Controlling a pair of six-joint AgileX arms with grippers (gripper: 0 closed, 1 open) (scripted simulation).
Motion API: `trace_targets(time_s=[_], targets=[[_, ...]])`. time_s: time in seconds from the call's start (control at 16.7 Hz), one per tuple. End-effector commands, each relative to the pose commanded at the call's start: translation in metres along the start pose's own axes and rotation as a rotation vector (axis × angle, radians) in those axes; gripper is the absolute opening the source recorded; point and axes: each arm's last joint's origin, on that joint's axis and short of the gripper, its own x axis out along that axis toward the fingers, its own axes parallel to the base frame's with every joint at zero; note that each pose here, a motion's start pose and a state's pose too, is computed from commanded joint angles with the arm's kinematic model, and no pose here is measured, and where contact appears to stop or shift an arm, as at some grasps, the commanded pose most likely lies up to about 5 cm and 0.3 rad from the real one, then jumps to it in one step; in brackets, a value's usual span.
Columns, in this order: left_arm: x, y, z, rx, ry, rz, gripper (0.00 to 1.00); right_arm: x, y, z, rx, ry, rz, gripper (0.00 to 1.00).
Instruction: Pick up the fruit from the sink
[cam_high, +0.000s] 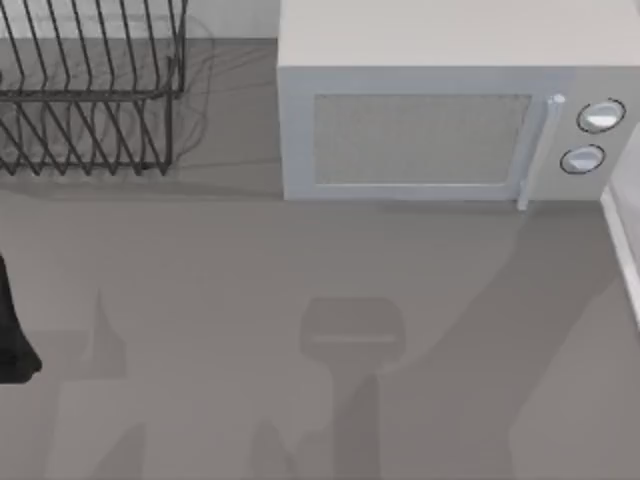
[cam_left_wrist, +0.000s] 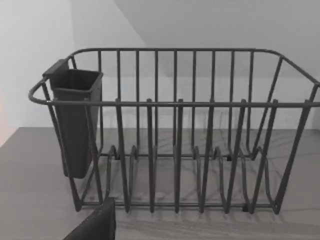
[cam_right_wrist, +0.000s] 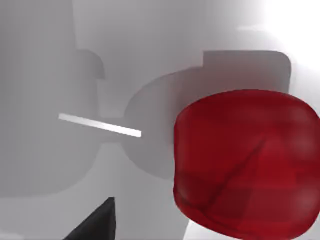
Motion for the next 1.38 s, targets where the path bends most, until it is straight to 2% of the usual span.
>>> trace_targets(time_s=[0.3,0.6,1.38], targets=[[0.000,0.000,0.000,0.000,0.000,0.000,1.00,0.071,0.001,-0.007,0.002,0.002,0.001,1.00],[0.000,0.000,0.000,0.000,0.000,0.000,1.00,0.077,0.001,-0.008,0.003,0.007,0.002,1.00],[0.000,0.000,0.000,0.000,0.000,0.000,1.00,0.077,0.001,-0.008,0.003,0.007,0.002,0.02]])
